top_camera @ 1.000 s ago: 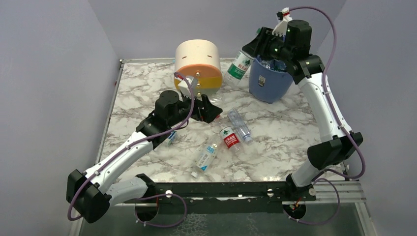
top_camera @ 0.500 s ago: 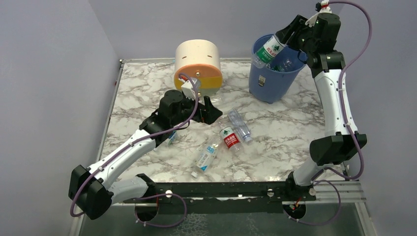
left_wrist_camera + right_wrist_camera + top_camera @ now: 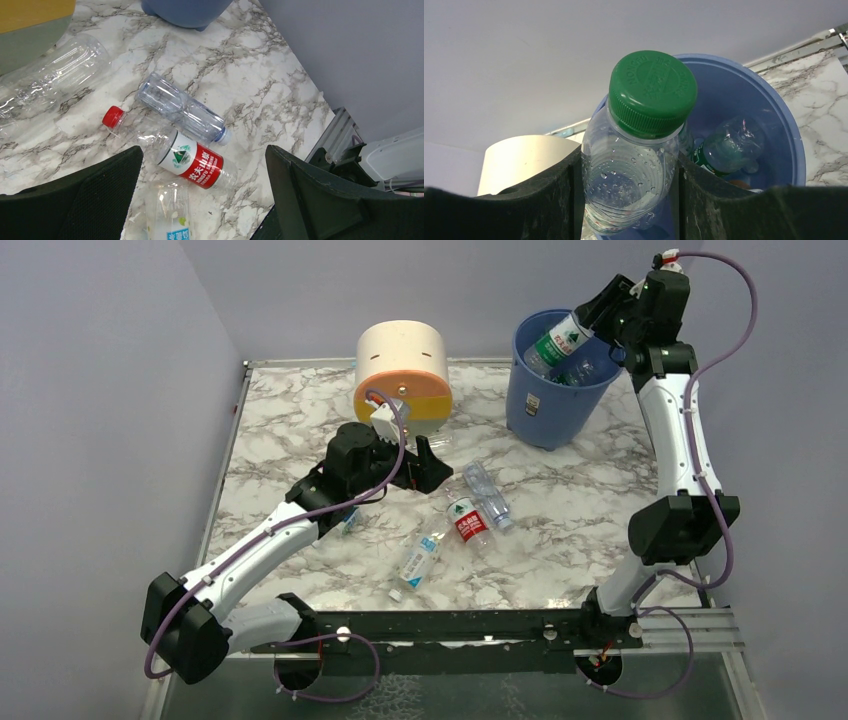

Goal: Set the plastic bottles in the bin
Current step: Place the plastic bottle in the trash bin.

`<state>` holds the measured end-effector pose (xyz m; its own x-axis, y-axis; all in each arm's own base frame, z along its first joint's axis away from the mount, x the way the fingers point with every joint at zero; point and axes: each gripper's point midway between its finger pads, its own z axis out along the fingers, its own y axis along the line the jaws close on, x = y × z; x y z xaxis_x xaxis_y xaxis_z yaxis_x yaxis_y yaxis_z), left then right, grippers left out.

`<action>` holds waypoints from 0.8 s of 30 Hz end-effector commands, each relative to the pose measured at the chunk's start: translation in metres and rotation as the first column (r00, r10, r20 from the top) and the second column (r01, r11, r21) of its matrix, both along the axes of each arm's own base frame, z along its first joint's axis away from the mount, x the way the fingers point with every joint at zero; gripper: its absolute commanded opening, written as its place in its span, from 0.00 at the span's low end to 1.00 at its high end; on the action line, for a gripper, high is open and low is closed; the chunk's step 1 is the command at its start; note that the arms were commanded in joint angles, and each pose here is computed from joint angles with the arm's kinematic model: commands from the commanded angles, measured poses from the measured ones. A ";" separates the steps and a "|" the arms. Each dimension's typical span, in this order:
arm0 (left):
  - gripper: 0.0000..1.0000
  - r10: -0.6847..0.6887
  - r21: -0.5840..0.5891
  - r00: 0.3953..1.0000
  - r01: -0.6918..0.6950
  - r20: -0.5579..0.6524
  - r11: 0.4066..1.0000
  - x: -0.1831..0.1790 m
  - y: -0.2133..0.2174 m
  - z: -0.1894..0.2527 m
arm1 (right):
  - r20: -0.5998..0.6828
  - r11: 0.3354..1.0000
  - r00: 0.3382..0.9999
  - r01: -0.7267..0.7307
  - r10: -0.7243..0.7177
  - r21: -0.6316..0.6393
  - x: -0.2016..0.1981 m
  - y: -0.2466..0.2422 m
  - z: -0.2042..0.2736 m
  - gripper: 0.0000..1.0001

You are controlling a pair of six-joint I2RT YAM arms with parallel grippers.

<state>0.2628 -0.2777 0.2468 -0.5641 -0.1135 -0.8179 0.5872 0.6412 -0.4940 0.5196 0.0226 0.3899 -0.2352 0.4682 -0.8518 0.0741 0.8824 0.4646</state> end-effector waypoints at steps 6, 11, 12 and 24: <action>0.99 -0.010 0.004 1.000 0.010 0.002 1.000 -0.001 0.001 -0.002 | 0.027 0.999 0.998 0.047 -0.048 0.019 0.014 -0.011 -0.003 0.55; 0.99 -0.013 0.002 1.000 0.013 -0.003 1.000 -0.001 0.000 -0.004 | 0.001 0.999 0.999 0.048 -0.048 0.015 0.015 -0.012 -0.020 0.57; 0.99 -0.013 0.003 1.000 0.013 -0.006 1.000 -0.001 0.000 -0.005 | -0.004 0.999 0.999 0.049 -0.049 0.014 0.016 -0.012 -0.022 0.57; 0.99 -0.013 0.003 1.000 0.013 -0.008 1.000 -0.001 -0.001 -0.007 | -0.075 0.998 0.996 0.058 -0.057 0.010 0.027 -0.014 -0.065 0.55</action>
